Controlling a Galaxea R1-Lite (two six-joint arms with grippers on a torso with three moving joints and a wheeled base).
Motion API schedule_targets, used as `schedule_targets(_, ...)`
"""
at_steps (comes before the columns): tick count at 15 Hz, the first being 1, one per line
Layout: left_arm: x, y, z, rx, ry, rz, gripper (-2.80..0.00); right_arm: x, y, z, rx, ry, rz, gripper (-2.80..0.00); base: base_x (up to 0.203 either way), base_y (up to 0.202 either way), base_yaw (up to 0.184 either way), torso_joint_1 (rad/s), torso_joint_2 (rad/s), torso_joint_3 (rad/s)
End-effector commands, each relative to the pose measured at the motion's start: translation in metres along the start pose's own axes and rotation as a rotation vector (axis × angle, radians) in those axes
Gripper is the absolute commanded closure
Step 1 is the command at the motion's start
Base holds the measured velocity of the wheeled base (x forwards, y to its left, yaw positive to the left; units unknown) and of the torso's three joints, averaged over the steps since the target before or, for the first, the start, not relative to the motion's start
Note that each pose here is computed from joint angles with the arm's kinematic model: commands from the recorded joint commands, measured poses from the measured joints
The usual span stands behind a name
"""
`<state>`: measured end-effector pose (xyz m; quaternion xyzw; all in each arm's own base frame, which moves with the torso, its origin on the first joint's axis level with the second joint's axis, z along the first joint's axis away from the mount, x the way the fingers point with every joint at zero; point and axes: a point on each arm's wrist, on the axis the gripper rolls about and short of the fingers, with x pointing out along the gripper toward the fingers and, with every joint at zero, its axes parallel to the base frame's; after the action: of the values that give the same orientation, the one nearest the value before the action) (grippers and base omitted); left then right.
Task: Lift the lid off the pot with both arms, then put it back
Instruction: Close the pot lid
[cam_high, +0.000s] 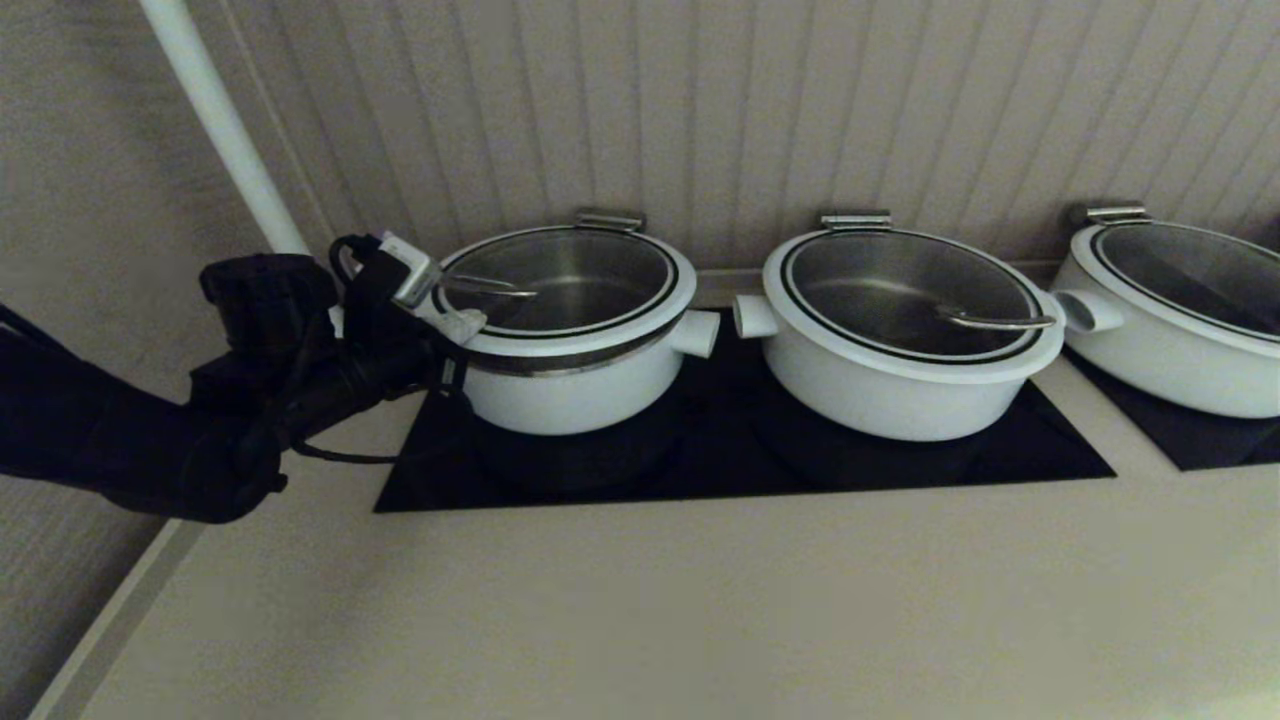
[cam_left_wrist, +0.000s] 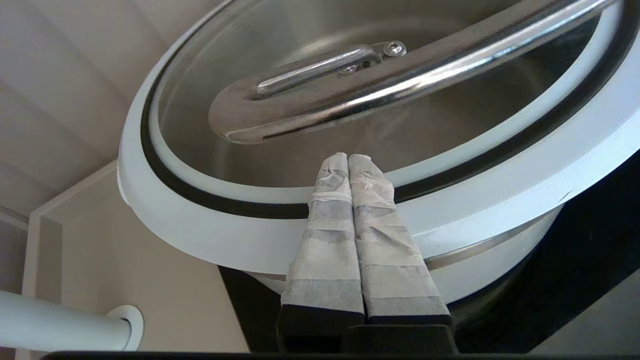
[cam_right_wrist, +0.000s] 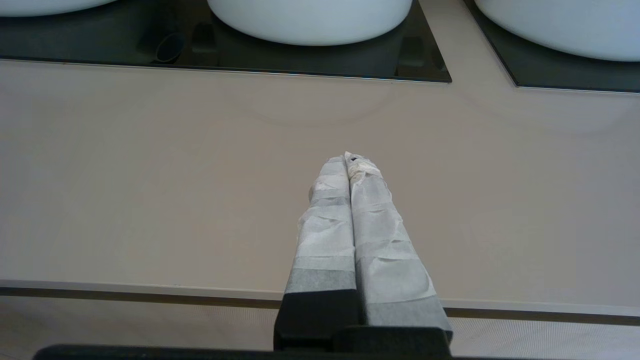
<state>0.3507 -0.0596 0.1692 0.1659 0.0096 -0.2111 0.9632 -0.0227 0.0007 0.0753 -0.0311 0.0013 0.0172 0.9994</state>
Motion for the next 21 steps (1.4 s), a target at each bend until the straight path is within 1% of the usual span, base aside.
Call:
schedule_targets(1, 0.002, -0.001, -0.004, 0.0, 0.007, -0.003, 0.0, 0.0, 0.0, 0.0, -0.001, -0.001, 0.002, 0.0, 0.0, 0.0, 0.0, 0.0, 0.0, 0.0)
schedule_targets(15, 0.005, -0.007, -0.023, -0.014, 0.07, -0.014, 0.0, 0.0, 0.0, 0.0, -0.001, -0.001, 0.001, 0.0, 0.0, 0.0, 0.0, 0.0, 0.0, 0.0)
schedule_targets(18, 0.005, -0.009, -0.029, -0.01, 0.059, -0.01, 0.0, 0.0, 0.0, 0.0, -0.001, -0.001, 0.001, 0.0, 0.0, 0.0, 0.0, 0.0, 0.0, 0.0)
schedule_targets(21, 0.004, -0.01, -0.03, -0.007, 0.053, -0.008, 0.0, 0.0, 0.0, 0.0, -0.001, -0.001, 0.001, 0.0, 0.0, 0.0, 0.0, 0.0, 0.0, 0.0)
